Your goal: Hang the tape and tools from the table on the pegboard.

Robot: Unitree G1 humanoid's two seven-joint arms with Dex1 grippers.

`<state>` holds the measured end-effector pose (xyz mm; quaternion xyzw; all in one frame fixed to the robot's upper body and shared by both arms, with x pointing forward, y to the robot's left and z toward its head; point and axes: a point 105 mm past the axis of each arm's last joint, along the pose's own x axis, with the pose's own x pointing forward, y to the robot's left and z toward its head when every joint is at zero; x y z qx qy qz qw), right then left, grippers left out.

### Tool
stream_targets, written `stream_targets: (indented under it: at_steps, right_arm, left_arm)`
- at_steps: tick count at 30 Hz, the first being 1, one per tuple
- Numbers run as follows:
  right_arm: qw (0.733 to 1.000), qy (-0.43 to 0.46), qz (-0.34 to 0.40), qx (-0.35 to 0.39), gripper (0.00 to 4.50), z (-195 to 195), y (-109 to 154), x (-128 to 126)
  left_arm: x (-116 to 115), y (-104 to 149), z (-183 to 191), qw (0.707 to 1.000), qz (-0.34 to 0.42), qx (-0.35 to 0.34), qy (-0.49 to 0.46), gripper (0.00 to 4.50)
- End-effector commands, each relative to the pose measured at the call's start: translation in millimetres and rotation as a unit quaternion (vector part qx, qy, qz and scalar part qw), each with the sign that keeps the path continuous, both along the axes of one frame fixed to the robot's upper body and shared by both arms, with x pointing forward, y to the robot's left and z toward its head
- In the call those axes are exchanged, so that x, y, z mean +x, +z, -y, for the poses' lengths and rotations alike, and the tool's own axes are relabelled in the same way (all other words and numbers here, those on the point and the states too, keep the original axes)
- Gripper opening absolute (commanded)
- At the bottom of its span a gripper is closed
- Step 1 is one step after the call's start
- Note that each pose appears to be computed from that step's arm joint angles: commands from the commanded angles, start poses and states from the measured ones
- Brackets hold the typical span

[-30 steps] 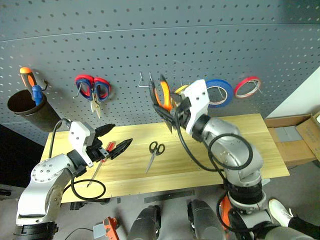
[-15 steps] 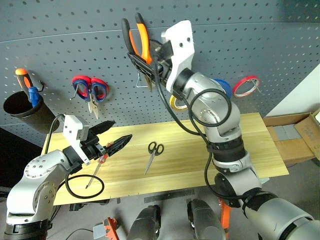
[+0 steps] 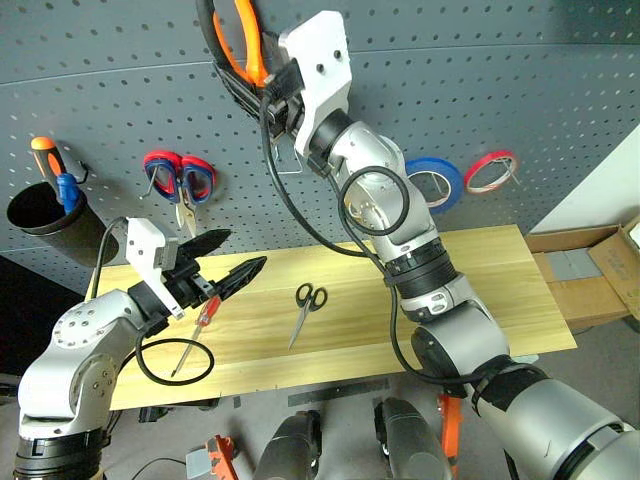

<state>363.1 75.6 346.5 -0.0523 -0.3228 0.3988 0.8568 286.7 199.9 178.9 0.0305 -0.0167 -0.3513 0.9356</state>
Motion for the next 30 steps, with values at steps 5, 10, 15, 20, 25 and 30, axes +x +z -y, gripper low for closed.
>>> stream_targets:
  at_steps: [5, 10, 15, 20, 25, 30]
  right_arm:
    - [0.999, -0.020, 0.045, -0.008, 2.74, 7.2, -16.8, -1.2]
    - [0.999, -0.027, 0.042, -0.005, 2.74, 10.6, -29.4, 1.5]
    - [0.999, -0.034, 0.039, -0.001, 2.74, 12.3, -36.5, 2.5]
    - [0.999, -0.033, 0.020, 0.003, 2.74, 11.1, -45.8, 3.2]
    - [0.999, -0.034, 0.005, -0.011, 2.74, 7.2, -56.6, 4.3]
    - [0.999, -0.037, -0.018, -0.021, 2.74, 7.3, -65.0, 6.5]
  left_arm:
    - [3.3, 12.4, 8.2, 0.999, 0.030, -0.005, -0.014, 4.50]
    - [5.9, 15.0, 7.7, 0.999, 0.035, -0.006, -0.015, 4.50]
    - [8.2, 15.5, 6.8, 0.999, 0.038, -0.004, -0.016, 4.50]
    - [9.1, 15.2, 5.8, 0.999, 0.040, -0.005, -0.014, 4.50]
    - [10.1, 13.5, 5.2, 0.999, 0.040, -0.004, -0.012, 4.50]
    - [10.2, 11.4, 4.9, 0.999, 0.041, -0.003, -0.009, 4.50]
